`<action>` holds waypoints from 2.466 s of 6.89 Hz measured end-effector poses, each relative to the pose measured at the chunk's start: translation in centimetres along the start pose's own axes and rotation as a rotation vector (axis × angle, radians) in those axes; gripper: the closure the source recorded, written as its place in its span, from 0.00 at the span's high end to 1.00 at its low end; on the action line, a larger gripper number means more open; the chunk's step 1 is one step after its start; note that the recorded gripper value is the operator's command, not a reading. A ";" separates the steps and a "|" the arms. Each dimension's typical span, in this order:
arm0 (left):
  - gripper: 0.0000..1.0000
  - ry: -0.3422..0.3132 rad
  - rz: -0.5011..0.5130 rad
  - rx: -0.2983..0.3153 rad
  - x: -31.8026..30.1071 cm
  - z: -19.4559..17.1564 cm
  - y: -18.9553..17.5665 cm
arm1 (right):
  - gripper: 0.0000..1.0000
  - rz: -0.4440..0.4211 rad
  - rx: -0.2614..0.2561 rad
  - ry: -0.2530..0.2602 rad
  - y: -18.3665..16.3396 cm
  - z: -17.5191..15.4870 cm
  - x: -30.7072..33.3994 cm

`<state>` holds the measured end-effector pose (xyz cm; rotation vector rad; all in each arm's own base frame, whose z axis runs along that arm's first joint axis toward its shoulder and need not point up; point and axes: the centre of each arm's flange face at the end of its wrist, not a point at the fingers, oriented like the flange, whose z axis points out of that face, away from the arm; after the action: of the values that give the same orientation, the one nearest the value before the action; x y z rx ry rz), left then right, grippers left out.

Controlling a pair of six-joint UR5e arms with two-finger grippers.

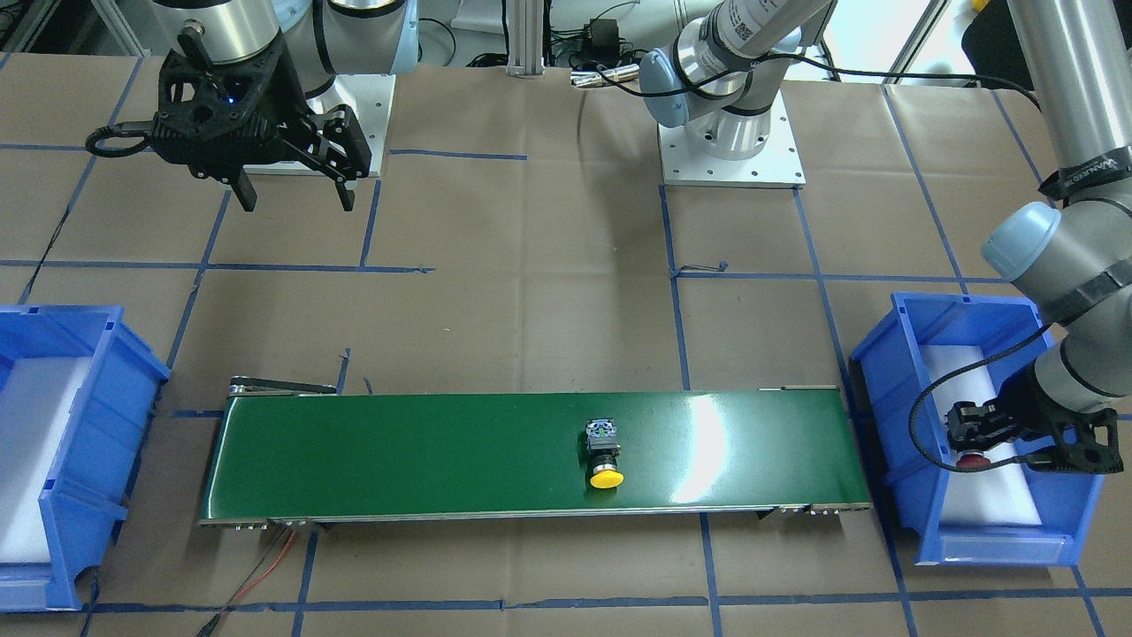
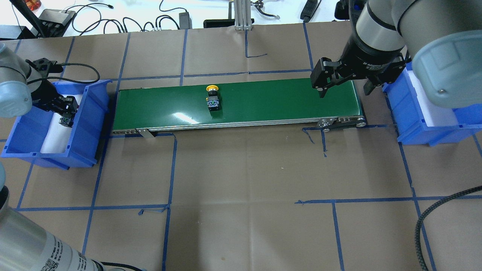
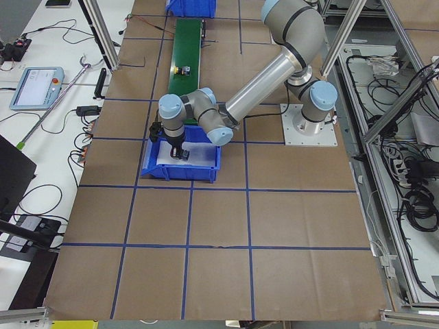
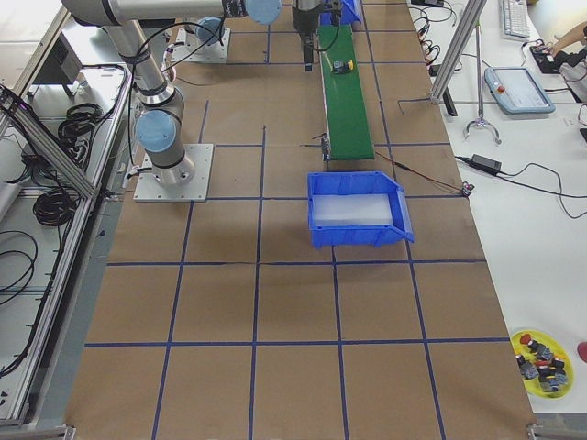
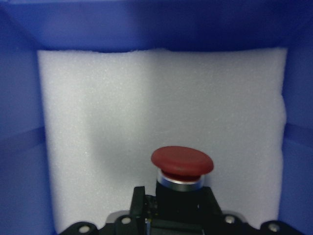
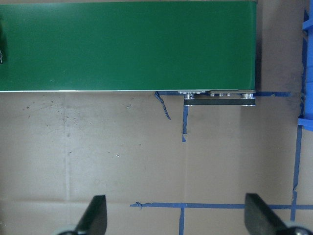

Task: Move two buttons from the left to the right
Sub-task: 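Lower the left gripper and grasp the red-capped button, then lift the red button and carry it onto the conveyor belt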

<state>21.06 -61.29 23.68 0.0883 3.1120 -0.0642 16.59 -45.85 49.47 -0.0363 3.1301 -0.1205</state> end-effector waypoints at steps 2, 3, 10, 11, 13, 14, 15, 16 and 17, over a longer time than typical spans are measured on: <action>0.01 -0.002 0.004 0.002 -0.3 -4.4 -0.8 | 1.00 0.000 0.001 0.000 0.0 0.0 0.0; 0.02 0.010 0.004 -0.016 -0.4 -7.5 -1.0 | 1.00 -0.001 0.001 0.000 0.0 -0.1 0.0; 0.02 0.045 -0.145 -0.100 16.5 -12.8 -4.2 | 1.00 -0.002 0.000 0.000 0.0 0.0 0.0; 0.02 0.042 -0.188 -0.109 19.9 -11.4 -4.4 | 1.00 -0.002 0.000 0.000 0.0 0.0 0.0; 0.03 0.035 -0.224 -0.094 22.5 -7.5 -4.1 | 1.00 -0.001 0.001 0.000 0.0 -0.1 0.0; 0.04 0.028 -0.228 -0.067 22.9 -5.2 -3.5 | 1.00 0.000 0.002 0.000 0.0 -0.1 0.0; 0.08 0.021 -0.229 -0.034 23.1 -3.5 -2.8 | 1.00 0.000 0.002 -0.001 0.0 -0.1 0.0; 0.10 0.018 -0.229 -0.017 23.2 -2.8 -2.4 | 1.00 0.000 0.002 -0.001 0.0 -0.1 0.0; 0.10 0.016 -0.228 -0.009 23.2 -2.6 -2.3 | 1.00 0.000 0.003 -0.002 0.0 -0.2 0.0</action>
<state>-2.34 -62.17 25.69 -0.2682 3.1223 -0.0539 16.61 -45.81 49.66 -0.0363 3.1283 -0.1246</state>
